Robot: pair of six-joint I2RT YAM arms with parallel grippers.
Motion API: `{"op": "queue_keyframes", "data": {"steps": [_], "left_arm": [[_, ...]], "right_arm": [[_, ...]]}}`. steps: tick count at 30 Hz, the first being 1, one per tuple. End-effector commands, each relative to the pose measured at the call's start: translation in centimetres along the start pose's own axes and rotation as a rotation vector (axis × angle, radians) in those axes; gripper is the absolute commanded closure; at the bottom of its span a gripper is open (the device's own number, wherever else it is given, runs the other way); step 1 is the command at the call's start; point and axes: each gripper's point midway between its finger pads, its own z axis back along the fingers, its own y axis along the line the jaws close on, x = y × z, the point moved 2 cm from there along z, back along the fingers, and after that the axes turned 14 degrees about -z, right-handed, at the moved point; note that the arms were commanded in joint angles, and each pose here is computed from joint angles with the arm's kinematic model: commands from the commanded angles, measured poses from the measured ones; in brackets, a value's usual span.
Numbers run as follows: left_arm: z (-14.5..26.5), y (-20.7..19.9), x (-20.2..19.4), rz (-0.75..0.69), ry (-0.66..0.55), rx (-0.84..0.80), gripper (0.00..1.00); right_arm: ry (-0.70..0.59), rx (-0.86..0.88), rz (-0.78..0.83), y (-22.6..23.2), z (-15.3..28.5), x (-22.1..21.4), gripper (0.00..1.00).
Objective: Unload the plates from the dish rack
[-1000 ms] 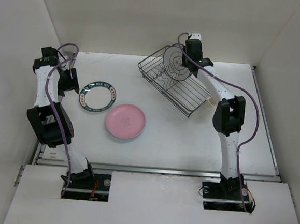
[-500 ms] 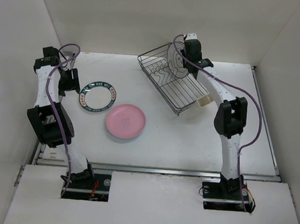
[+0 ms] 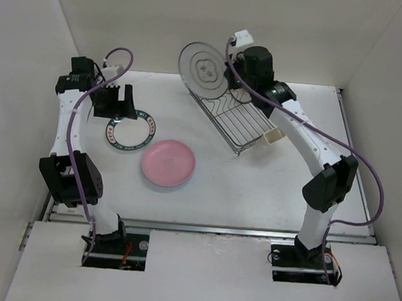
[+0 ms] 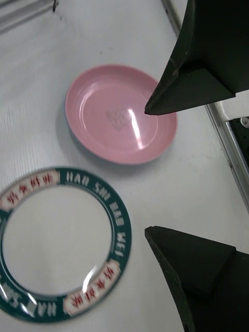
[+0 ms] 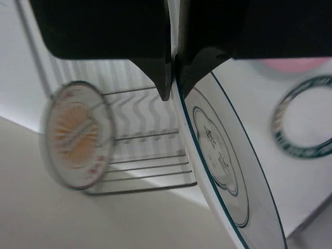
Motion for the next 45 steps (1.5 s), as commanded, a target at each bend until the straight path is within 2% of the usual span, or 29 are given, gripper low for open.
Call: {"op": "queue_keyframes", "data": {"steps": [1,5,7,8,12,14,15,18,19,21,23,24,27,28,32,34,36,40,45], "left_arm": [[2.5,-5.5,2.3,-0.122,-0.138,-0.199,0.14],[1.0,-7.4,2.6,-0.181,-0.108,-0.231,0.12],[-0.1,-7.2,2.2,-0.198,-0.067,-0.214,0.12],[-0.6,-7.7,2.0,-0.206,-0.042,-0.218,0.12],[-2.7,-6.6,0.1,-0.195,0.062,-0.177,0.12],[-3.4,-5.8,-0.7,-0.193,0.095,-0.136,0.17],[-3.5,-5.7,-1.1,-0.190,0.108,-0.131,0.32],[-3.5,-5.9,-1.1,-0.200,0.096,-0.143,0.62],[-3.5,-5.9,-1.1,-0.200,0.096,-0.143,0.76],[-3.4,-6.1,-1.3,-0.205,0.099,-0.155,0.81],[-3.4,-5.9,-1.3,-0.206,0.103,-0.146,0.80],[-3.4,-5.8,-1.4,-0.207,0.107,-0.137,0.68],[-2.3,-6.0,-0.6,-0.232,0.074,-0.124,0.44],[-1.4,-6.1,0.0,-0.244,0.045,-0.112,0.34],[0.4,-5.4,1.1,-0.270,0.003,-0.045,0.22],[0.4,-4.8,1.2,-0.286,-0.007,-0.033,0.20],[-0.7,-4.5,0.6,-0.283,0.033,-0.052,0.19],[-2.0,-5.8,0.2,-0.242,0.063,-0.179,0.19],[-2.1,-8.6,1.0,-0.219,-0.001,-0.346,0.19]], "right_arm": [[0.203,0.308,-0.068,7.3,-1.4,-7.5,1.00],[0.336,0.590,-0.105,14.3,-0.6,-11.9,1.00],[0.352,0.676,-0.105,17.1,0.1,-12.1,1.00],[0.375,0.680,-0.107,17.2,-0.3,-13.2,1.00],[0.374,0.788,-0.139,19.0,0.7,-12.7,1.00],[0.389,0.817,-0.140,19.2,1.3,-13.1,1.00],[0.395,0.832,-0.140,19.3,1.5,-13.2,1.00],[0.405,0.851,-0.141,19.4,1.9,-13.5,1.00],[0.405,0.851,-0.141,19.4,1.9,-13.5,1.00],[0.414,0.875,-0.142,19.6,2.2,-13.6,1.00],[0.412,0.888,-0.133,19.7,2.3,-13.6,1.00],[0.420,0.861,-0.126,19.3,2.1,-13.9,1.00],[0.401,0.827,-0.094,18.7,2.2,-13.4,1.00],[0.420,0.799,-0.091,17.8,1.7,-14.5,1.00],[0.419,0.802,-0.109,15.3,1.8,-13.5,1.00],[0.420,0.843,-0.118,15.0,2.3,-12.9,1.00],[0.424,0.898,-0.124,15.1,2.8,-12.6,1.00],[0.461,0.967,-0.158,16.0,3.5,-12.6,1.00],[0.490,1.008,-0.182,16.4,3.0,-13.7,1.00]]}}
